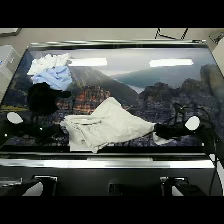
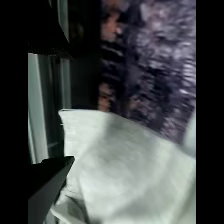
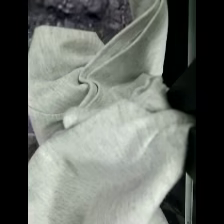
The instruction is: Fold the clothes and pants, and hang the long-sleeved shirts on hangers.
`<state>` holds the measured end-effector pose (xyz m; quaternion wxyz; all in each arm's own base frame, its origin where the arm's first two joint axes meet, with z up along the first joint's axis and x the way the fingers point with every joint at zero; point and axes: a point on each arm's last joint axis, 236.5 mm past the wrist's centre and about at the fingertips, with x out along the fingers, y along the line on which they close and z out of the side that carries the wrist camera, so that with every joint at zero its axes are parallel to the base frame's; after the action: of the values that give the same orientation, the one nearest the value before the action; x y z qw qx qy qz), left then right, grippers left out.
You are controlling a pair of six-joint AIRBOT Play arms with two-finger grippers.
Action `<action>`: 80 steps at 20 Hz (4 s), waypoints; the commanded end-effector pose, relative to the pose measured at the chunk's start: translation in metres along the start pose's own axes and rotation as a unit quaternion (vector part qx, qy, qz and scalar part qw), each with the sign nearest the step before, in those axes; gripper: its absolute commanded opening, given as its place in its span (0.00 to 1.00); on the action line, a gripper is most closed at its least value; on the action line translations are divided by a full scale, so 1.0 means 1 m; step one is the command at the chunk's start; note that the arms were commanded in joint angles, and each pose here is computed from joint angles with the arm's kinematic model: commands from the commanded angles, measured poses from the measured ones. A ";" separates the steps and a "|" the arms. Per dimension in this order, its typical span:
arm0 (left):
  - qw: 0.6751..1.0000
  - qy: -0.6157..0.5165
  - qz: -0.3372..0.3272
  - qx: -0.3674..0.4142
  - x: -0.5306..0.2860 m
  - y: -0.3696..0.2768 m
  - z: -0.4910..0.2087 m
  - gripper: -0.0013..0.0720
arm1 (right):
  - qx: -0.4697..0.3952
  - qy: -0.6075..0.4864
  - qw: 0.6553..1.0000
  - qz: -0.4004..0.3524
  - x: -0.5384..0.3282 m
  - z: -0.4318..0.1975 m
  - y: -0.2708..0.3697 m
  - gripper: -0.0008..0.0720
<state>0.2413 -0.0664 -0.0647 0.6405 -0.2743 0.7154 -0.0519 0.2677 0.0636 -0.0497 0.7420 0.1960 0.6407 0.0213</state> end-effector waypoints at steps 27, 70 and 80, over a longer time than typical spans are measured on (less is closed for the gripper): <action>0.533 -0.725 -0.279 0.334 -0.564 -0.293 -0.140 0.05 | -0.221 -0.682 0.697 -0.013 -0.571 0.074 0.134 0.07; 0.885 -0.367 -0.285 -0.003 -0.095 -0.156 0.032 0.06 | -0.010 0.201 0.961 0.191 0.096 -0.118 0.182 0.88; 0.645 -0.657 -0.389 0.049 -0.373 -0.211 0.030 0.06 | -0.218 -0.080 0.961 0.153 -0.074 0.049 0.190 0.07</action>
<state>0.3588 -0.1071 0.2311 0.8721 -0.4558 0.1036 -0.1444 0.2898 0.2672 -0.0031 0.7050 0.2026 0.6201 0.2781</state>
